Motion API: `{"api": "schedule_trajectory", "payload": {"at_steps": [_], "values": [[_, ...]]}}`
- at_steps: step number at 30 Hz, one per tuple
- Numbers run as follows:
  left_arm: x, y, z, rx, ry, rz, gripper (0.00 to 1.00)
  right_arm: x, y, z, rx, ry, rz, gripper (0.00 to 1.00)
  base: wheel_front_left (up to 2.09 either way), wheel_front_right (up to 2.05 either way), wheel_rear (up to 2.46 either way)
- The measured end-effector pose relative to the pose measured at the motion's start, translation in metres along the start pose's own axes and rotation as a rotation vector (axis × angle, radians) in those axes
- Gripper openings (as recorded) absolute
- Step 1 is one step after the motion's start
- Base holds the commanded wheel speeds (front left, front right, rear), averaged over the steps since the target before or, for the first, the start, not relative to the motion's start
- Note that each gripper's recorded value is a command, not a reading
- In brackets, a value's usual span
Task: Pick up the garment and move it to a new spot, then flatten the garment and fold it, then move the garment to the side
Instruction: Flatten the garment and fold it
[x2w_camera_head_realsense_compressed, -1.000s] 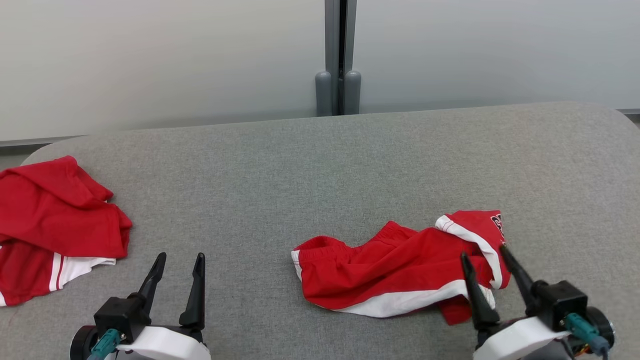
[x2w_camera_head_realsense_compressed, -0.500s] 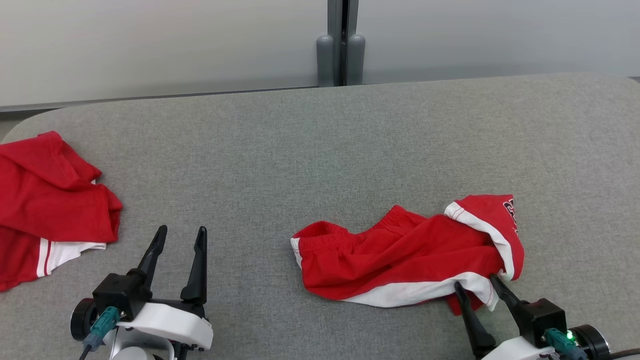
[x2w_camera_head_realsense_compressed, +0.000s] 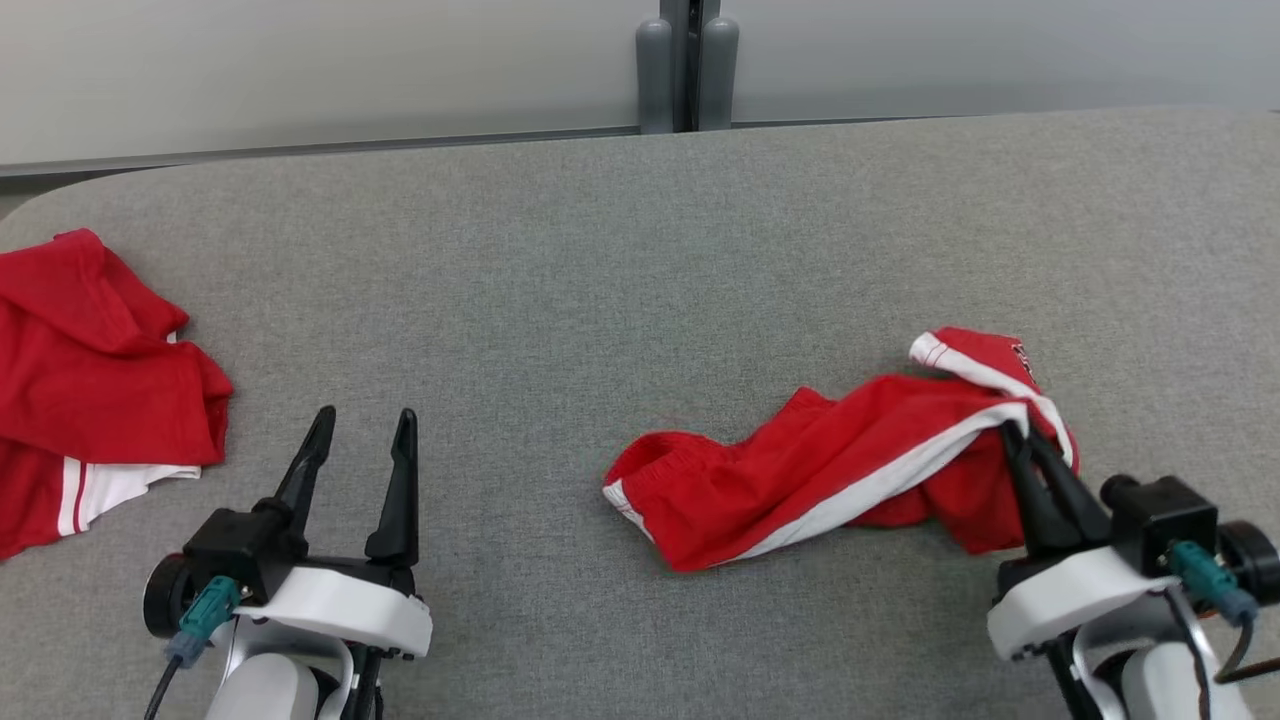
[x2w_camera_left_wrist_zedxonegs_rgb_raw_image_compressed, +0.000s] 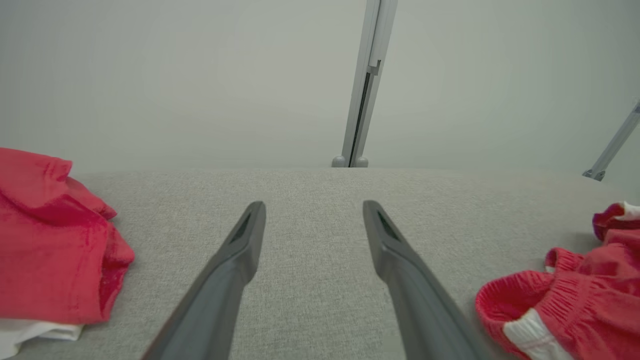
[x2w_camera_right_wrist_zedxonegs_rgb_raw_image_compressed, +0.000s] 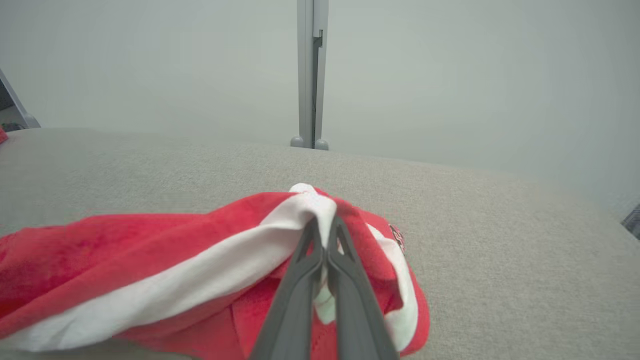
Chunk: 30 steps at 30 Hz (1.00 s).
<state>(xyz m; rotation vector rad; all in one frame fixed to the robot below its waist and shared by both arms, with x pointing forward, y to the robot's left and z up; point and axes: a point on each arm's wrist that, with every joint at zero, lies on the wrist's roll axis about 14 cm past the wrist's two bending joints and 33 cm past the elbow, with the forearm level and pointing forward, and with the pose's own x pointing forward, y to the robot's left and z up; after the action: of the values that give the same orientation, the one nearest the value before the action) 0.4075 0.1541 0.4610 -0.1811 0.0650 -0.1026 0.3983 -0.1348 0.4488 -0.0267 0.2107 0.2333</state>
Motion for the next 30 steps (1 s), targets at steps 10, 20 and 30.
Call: {"api": "schedule_trajectory", "payload": {"at_steps": [10,20,30], "values": [[0.023,-0.002,0.000,-0.008,-0.014,-0.008,1.00,0.051,-0.053,0.029,-0.038,-0.061,-0.090,0.00,0.00,0.00,0.00],[0.039,0.006,-0.016,-0.012,0.018,0.006,1.00,0.087,-0.049,-0.036,0.015,0.101,-0.066,0.00,0.00,0.00,0.00],[0.034,0.001,-0.008,-0.007,-0.001,-0.002,1.00,0.069,-0.046,-0.024,0.076,0.014,-0.083,1.00,0.00,0.00,0.00]]}}
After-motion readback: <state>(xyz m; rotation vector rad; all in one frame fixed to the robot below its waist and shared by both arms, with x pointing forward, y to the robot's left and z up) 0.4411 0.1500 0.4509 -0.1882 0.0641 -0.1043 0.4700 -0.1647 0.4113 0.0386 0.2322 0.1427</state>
